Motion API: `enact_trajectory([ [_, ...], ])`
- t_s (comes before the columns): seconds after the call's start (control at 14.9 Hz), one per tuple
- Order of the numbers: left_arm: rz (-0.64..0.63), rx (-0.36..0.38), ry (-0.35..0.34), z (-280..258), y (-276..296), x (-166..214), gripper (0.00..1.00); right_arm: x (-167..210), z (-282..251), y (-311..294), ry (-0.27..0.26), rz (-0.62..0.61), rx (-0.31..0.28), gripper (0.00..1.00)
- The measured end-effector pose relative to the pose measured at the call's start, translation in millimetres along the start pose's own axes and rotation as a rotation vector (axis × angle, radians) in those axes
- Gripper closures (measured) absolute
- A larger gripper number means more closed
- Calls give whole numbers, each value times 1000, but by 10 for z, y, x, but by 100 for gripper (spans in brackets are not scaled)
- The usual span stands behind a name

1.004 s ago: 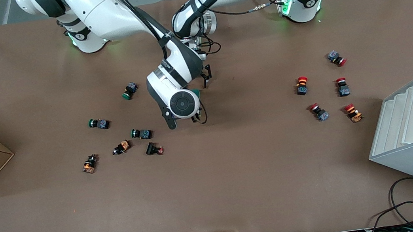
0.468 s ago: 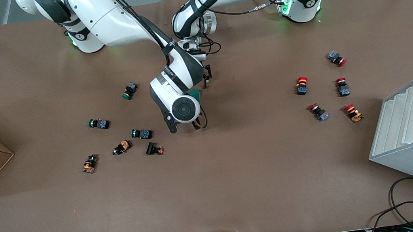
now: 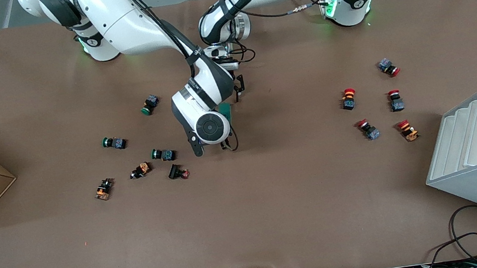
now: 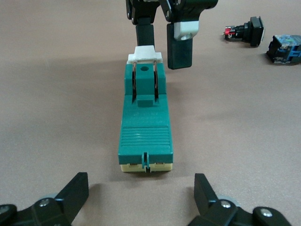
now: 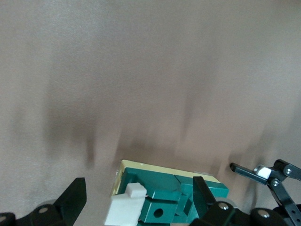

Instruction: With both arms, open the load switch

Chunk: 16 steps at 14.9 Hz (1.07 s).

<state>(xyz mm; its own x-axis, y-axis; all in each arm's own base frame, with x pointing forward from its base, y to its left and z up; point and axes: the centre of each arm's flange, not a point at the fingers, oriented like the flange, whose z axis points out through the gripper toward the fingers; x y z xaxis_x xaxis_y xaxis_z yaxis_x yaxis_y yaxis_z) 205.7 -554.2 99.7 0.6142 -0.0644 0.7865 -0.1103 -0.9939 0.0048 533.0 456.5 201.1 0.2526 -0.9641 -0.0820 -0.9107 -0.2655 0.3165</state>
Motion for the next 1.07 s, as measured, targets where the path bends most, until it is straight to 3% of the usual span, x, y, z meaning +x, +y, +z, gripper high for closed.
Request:
enact_trajectory([
  [0.74, -2, 3, 0, 12, -8, 10, 1, 24, 16, -24, 14, -3, 12, 0],
  [1.07, -2, 3, 0, 12, -8, 10, 1, -96, 111, 121, 38, -25, -67, 0],
])
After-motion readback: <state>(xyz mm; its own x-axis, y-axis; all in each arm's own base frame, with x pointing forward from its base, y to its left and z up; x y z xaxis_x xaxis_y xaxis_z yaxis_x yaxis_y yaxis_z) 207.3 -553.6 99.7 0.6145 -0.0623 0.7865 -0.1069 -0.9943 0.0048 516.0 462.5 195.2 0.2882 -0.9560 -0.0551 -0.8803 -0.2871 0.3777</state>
